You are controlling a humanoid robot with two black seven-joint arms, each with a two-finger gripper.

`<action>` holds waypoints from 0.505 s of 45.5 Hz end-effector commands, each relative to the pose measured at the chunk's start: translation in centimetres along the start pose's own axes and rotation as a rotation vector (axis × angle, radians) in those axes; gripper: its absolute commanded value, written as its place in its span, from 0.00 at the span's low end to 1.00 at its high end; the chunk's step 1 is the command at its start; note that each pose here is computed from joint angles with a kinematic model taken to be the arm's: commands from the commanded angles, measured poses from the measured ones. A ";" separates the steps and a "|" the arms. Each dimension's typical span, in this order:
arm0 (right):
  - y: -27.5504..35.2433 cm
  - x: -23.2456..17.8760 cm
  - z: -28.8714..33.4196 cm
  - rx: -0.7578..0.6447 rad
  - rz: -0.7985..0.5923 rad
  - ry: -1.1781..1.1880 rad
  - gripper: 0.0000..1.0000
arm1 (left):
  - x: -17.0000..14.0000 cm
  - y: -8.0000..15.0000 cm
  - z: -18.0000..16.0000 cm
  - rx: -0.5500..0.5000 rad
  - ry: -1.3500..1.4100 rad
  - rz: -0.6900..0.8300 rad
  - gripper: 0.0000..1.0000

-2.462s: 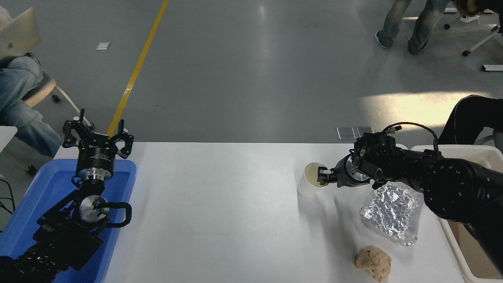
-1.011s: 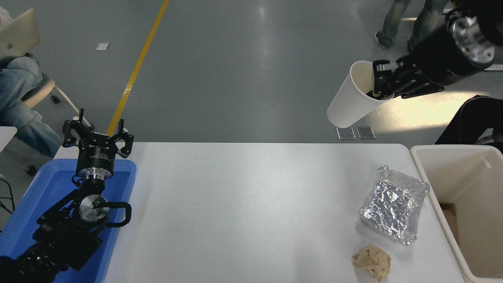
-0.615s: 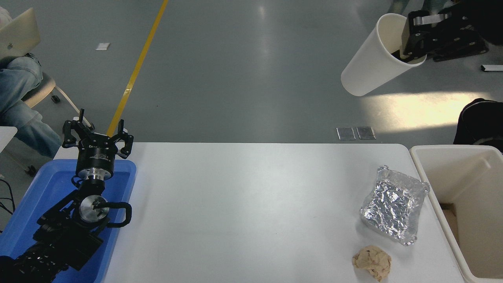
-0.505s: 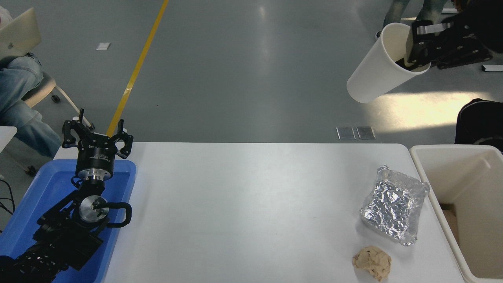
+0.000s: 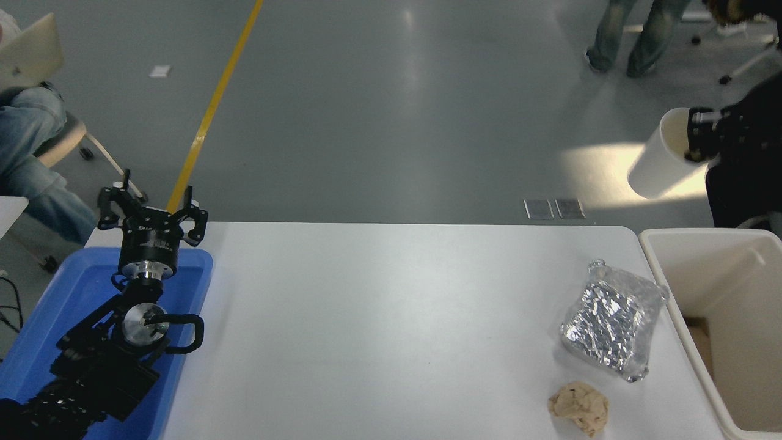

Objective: Pick up paper cup place in dustbin

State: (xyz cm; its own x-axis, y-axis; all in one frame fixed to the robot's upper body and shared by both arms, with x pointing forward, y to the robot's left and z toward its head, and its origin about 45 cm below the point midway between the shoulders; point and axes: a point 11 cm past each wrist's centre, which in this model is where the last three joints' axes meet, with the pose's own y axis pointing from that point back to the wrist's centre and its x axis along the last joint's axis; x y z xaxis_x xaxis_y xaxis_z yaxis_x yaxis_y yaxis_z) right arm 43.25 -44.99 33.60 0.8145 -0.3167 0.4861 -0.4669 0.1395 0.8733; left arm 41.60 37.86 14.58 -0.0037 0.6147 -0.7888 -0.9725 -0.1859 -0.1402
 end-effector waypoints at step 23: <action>-16.1 -15.7 17.4 -0.355 0.256 -0.209 0.00 | 0.0 0.0 0.0 0.001 -0.001 0.000 0.99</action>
State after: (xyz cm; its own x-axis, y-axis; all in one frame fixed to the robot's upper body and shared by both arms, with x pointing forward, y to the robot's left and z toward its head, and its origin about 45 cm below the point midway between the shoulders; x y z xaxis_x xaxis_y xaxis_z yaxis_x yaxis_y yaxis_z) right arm 38.84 -54.64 16.87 0.6441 -0.4184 0.6404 -0.5013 0.4014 0.7665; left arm 41.59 37.86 14.58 -0.0038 0.6151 -0.7884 -0.9726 -0.1855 -0.1401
